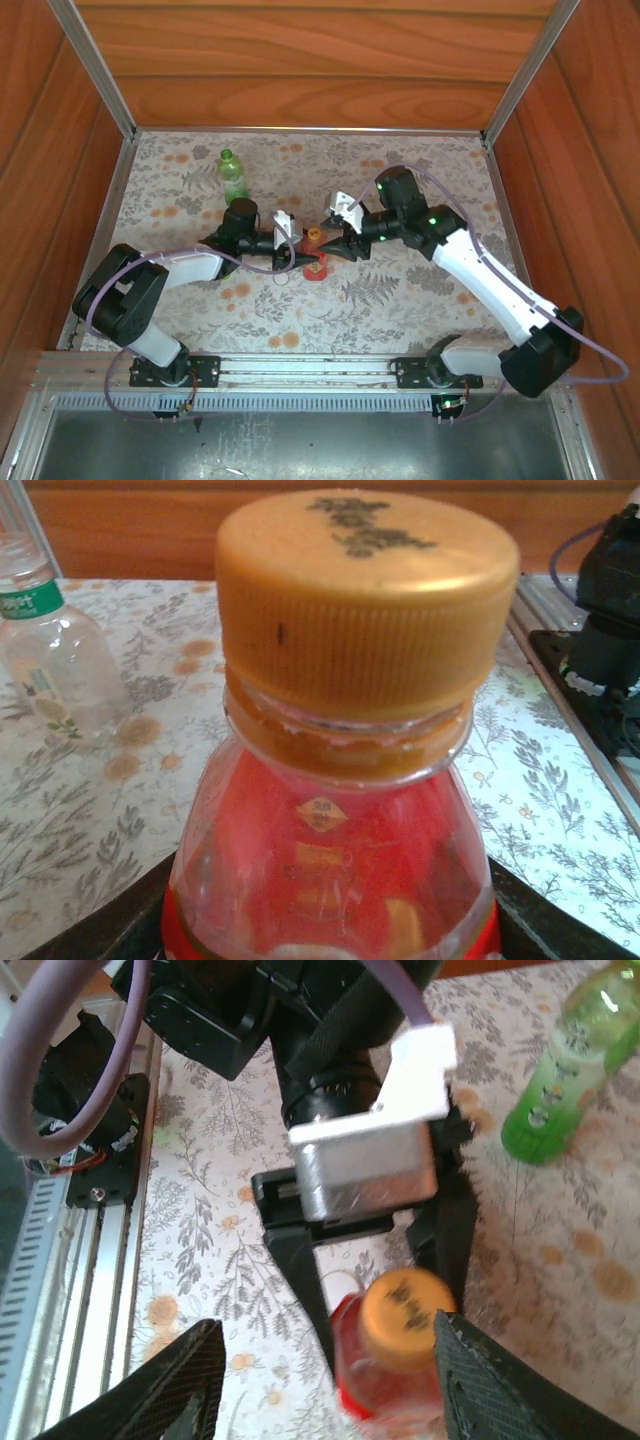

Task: Screw on the bottle caps

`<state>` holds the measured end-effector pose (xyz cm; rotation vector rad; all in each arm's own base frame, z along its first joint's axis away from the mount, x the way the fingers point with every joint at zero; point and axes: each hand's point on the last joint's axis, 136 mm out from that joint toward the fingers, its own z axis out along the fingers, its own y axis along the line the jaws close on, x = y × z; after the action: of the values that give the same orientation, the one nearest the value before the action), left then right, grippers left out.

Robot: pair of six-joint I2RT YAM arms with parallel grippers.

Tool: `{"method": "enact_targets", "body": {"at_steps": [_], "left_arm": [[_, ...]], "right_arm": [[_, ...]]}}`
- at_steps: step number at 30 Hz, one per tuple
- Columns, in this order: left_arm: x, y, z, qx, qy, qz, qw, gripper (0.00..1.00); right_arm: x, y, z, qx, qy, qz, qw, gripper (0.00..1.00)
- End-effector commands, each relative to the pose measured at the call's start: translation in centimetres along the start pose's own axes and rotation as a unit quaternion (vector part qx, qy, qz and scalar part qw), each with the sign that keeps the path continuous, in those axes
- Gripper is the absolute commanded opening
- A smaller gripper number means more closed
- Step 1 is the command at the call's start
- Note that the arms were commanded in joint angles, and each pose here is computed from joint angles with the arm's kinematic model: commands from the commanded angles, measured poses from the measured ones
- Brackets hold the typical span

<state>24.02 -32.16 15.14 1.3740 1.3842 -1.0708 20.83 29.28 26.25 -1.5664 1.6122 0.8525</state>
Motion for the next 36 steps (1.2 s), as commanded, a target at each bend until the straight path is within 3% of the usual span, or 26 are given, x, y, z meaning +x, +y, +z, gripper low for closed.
{"method": "enact_targets", "body": {"at_steps": [1,14,36], "left_arm": [[-0.1,-1.5,-0.2,0.035,-0.009,0.010,0.999,0.57],[0.4,-1.0,-0.1,0.022,0.000,0.006,1.000,0.58],[0.3,-0.7,-0.2,0.015,0.000,0.004,1.000,0.58]], "right_arm": [[-0.6,0.5,0.1,-0.049,-0.003,-0.079,0.996,0.56],[0.4,-0.8,2.4,-0.093,0.022,-0.065,0.993,0.41],[1.9,-2.0,3.3,-0.077,0.051,-0.053,0.994,0.36]]}}
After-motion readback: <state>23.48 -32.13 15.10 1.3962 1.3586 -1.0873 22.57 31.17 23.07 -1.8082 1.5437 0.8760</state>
